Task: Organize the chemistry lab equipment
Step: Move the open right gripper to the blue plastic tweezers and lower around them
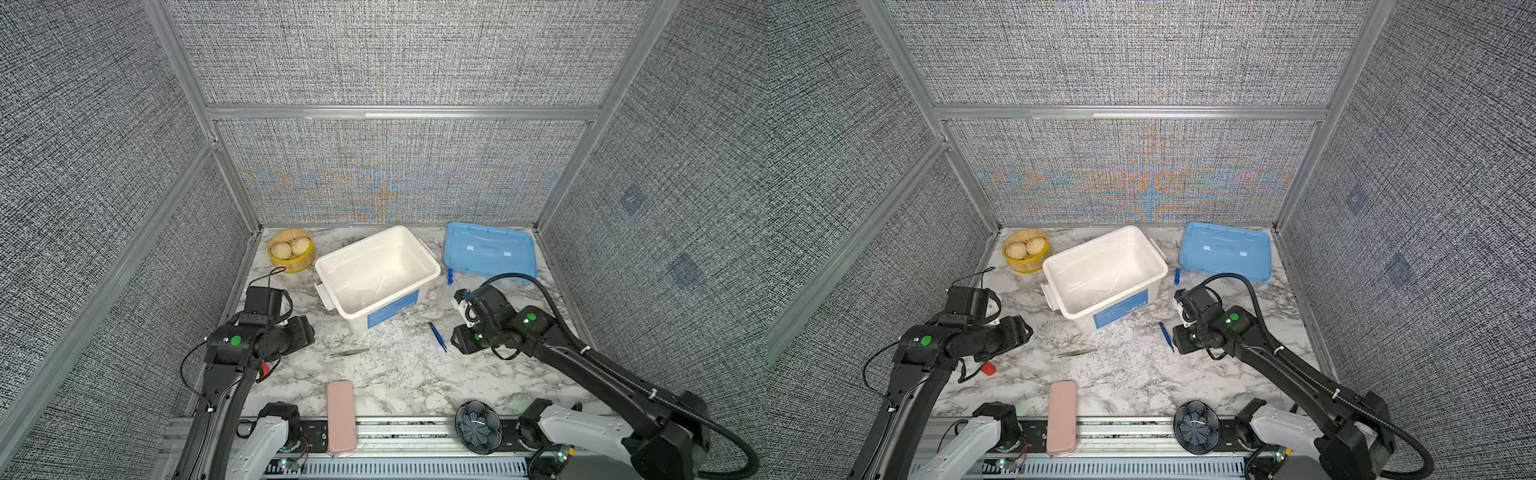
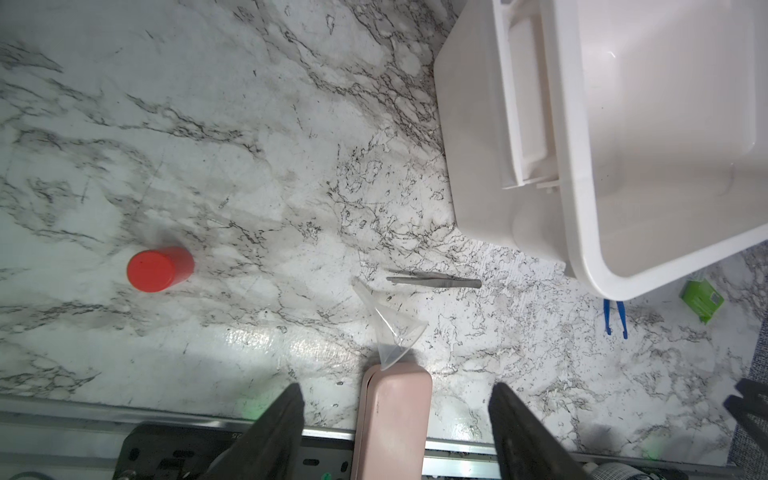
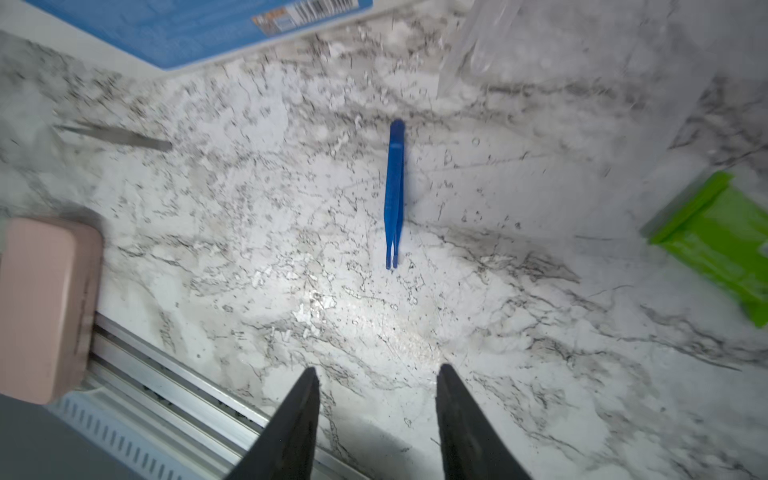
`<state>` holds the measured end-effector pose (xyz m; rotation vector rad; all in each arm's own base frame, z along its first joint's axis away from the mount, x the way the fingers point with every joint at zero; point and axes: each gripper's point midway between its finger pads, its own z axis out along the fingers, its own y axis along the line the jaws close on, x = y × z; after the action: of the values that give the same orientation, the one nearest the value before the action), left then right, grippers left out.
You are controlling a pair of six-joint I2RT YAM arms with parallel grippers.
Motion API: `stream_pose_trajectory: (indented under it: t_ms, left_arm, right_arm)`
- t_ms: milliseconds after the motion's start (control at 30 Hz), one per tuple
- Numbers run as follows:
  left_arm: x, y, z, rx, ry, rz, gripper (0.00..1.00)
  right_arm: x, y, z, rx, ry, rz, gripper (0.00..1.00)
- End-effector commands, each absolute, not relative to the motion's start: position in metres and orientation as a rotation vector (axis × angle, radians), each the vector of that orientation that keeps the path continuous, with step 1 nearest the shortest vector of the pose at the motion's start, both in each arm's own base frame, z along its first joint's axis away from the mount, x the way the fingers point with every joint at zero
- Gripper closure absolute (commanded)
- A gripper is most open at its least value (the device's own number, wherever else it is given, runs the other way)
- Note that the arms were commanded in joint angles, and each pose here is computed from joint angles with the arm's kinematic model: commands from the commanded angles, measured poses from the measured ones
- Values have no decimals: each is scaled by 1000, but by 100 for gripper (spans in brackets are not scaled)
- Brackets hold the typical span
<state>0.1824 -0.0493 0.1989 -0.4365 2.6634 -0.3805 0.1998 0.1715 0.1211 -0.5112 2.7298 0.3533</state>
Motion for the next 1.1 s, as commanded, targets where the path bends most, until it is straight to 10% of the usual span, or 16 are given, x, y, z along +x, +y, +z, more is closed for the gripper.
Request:
stream_pose_trajectory:
  t_ms: [0, 1067]
  left_arm:
    - [186, -50, 203, -460, 2645, -395, 28]
    - [187, -43, 206, -502, 2586, -369, 25]
  right_arm:
    - [211, 190, 109, -545, 2680, 407, 53]
    - [231, 201, 38, -701, 2725, 84, 77]
